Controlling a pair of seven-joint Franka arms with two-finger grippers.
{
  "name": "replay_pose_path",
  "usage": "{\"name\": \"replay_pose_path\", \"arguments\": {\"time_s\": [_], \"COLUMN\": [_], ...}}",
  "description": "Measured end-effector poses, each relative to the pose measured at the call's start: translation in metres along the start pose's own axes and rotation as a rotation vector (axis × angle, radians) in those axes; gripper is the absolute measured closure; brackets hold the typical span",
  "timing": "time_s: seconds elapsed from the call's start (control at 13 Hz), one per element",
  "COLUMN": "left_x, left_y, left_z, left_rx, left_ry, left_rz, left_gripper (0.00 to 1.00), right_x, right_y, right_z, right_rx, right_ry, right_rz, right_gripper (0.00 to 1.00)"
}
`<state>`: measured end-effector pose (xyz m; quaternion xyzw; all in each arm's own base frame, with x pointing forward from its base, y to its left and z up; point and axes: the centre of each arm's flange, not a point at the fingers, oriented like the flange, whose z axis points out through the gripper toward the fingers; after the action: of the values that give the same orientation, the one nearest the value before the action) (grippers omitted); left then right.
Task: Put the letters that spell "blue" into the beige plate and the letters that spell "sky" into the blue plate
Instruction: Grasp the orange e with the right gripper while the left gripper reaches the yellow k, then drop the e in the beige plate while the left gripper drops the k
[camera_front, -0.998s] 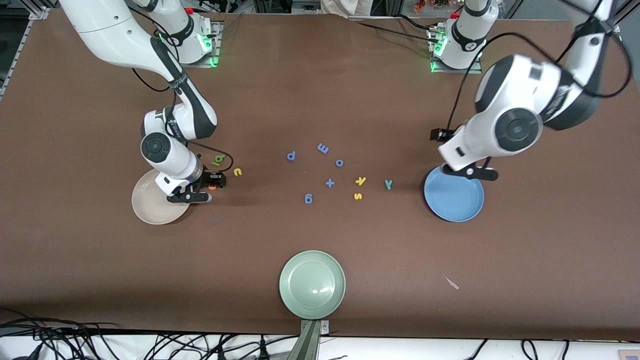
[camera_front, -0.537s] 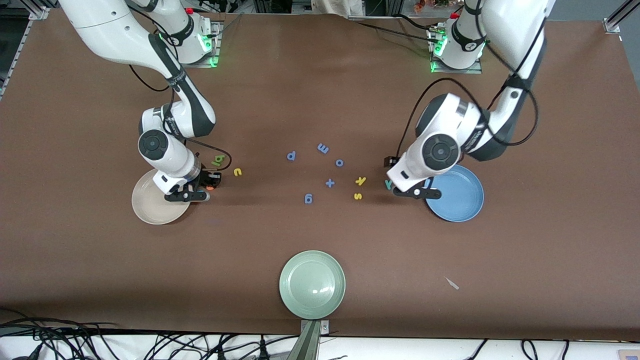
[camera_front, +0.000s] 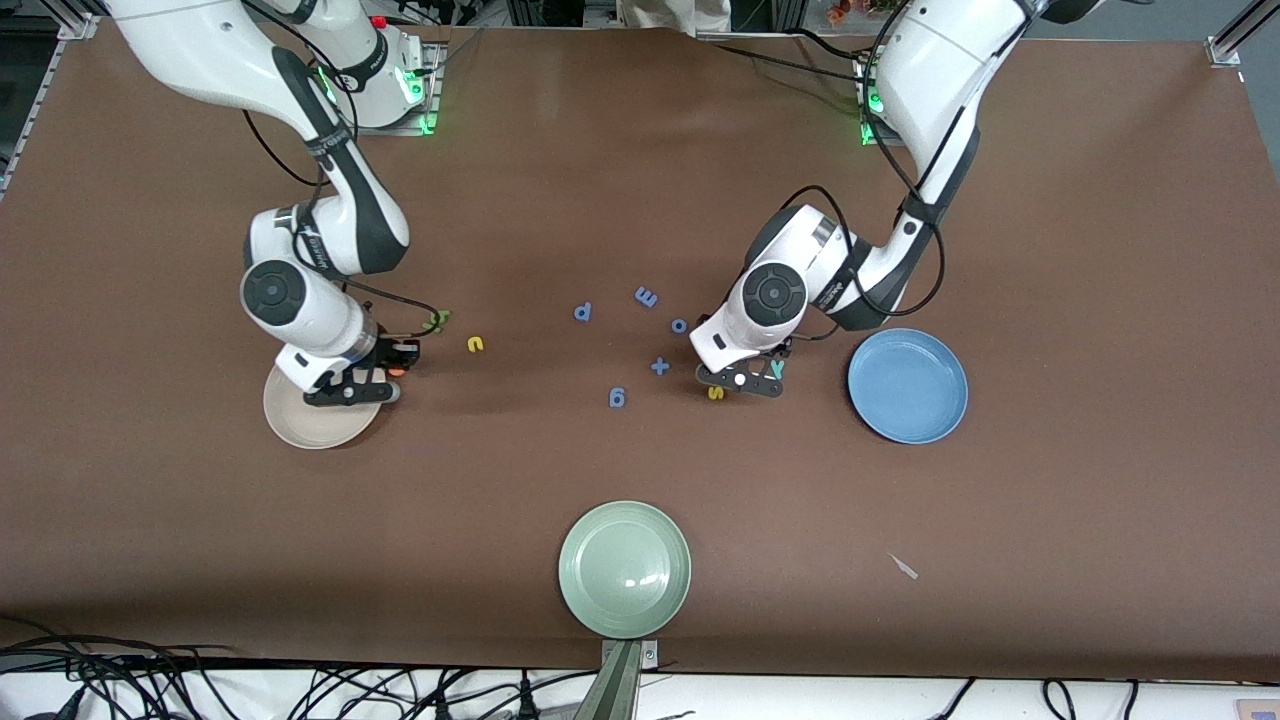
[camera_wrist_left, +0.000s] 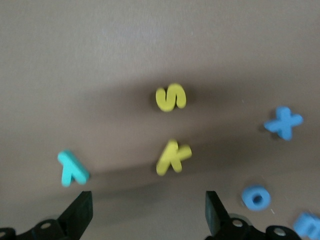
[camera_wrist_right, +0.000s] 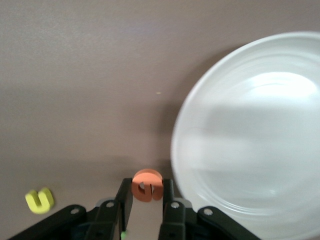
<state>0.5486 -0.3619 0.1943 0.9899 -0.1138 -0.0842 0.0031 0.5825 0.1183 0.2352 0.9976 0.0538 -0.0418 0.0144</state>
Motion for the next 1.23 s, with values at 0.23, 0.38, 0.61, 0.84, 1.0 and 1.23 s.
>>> {"name": "replay_pose_path", "arguments": {"time_s": [0.23, 0.38, 0.61, 0.84, 1.0, 1.23], "left_x": [0.003, 0.004, 0.005, 0.008, 0.009, 0.010], "left_y": [0.002, 0.008, 0.010, 0.009, 0.007, -0.011], "left_z": [0.016, 0.023, 0.025, 0.020, 0.018, -0.015], "left_rx": [0.000, -0.011, 0.006, 0.011, 0.013, 0.053], "left_ry": [0.018, 0.039, 0.053, 0.065, 0.061, 0.014], "left_rz": [0.025, 0.034, 0.058, 0.061, 0.059, 0.078], "left_gripper": [0.16, 0.22, 0.38, 0.73, 0.77, 0.77], "right_x": [0.001, -0.001, -0.001, -0.001, -0.002, -0.005], "right_y": [0.030, 0.039, 0.038, 0.029, 0.007, -0.045], "right_z": [-0.005, 0.000, 0.000, 0.000, -0.001, 0.000], "right_rx": [-0.016, -0.020, -0.017, 0.060, 0.114, 0.135], "right_ry": [-0.011, -0.022, -0.023, -0.024, -0.025, -0.008], "right_rz": [-0.048, -0.058, -0.058, 0.002, 0.042, 0.109], "right_gripper": [0.72, 0.56, 0.37, 0.36, 0.36, 0.36]}}
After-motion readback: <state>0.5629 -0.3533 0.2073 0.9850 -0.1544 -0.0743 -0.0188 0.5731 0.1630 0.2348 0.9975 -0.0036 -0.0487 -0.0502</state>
